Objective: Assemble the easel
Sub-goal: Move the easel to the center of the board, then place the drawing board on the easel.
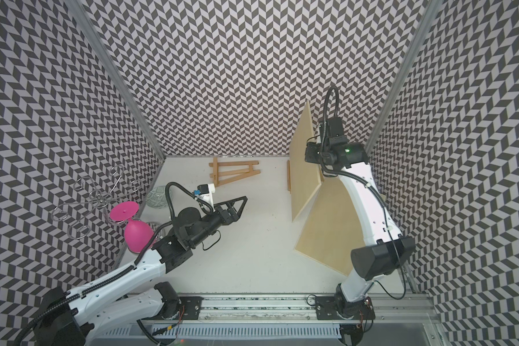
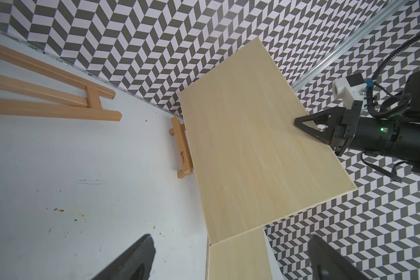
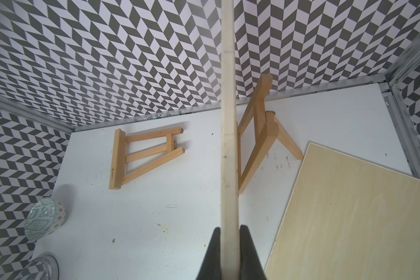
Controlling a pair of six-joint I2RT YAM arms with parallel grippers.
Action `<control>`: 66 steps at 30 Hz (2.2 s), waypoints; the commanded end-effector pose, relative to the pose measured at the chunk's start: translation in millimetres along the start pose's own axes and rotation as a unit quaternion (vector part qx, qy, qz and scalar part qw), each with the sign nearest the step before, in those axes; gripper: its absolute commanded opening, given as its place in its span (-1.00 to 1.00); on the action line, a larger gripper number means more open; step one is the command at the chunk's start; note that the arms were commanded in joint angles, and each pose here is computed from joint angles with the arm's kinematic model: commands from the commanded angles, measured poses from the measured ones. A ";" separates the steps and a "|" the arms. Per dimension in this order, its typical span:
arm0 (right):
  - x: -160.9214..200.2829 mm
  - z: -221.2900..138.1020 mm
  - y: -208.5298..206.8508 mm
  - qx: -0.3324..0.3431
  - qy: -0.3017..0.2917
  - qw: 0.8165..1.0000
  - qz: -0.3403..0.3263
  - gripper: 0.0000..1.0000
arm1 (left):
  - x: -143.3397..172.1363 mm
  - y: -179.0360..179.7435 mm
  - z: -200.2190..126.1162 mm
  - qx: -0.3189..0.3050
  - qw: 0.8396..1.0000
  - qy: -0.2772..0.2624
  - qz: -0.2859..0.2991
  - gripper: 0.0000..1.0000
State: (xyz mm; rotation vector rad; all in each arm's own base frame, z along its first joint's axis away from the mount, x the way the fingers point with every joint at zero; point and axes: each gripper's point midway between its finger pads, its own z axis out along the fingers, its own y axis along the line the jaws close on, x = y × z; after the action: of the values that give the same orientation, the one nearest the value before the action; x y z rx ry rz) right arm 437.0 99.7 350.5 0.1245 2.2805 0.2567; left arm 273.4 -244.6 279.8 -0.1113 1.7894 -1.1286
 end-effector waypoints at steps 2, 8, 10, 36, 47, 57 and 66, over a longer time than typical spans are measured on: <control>-94.7 -45.0 23.4 -0.050 -0.185 0.981 0.014 -1.00 | 2.5 10.6 1.2 -0.019 1.000 -0.002 0.012 0.99; -98.4 -29.7 19.7 -0.031 -0.176 0.984 0.007 -1.00 | 3.1 14.0 2.9 -0.026 1.000 0.000 0.016 0.99; -98.4 -24.2 17.7 -0.025 -0.173 0.985 0.006 -1.00 | 3.9 16.5 3.9 -0.030 0.999 0.001 0.016 0.99; -71.4 43.3 -24.5 -0.015 -0.096 0.995 0.029 -1.00 | 11.0 33.9 15.4 -0.050 0.998 0.019 0.012 0.99; -71.9 37.2 -54.2 0.004 -0.107 0.993 0.040 -0.43 | 8.1 39.4 16.1 -0.058 0.998 0.019 0.013 0.99; -83.6 4.4 -54.0 0.007 -0.136 0.989 0.049 0.20 | 8.3 40.6 14.2 -0.058 0.998 0.021 0.015 0.99; -77.4 -39.0 -35.2 -0.051 -0.157 0.983 0.079 0.60 | -0.6 46.1 14.3 -0.069 0.997 0.016 0.024 0.99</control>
State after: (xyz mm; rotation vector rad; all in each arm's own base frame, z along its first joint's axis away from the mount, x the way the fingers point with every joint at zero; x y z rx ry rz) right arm 474.2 40.3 402.5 0.2717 2.0178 0.3179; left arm 300.1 -230.9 240.3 -0.1467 1.8928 -0.9961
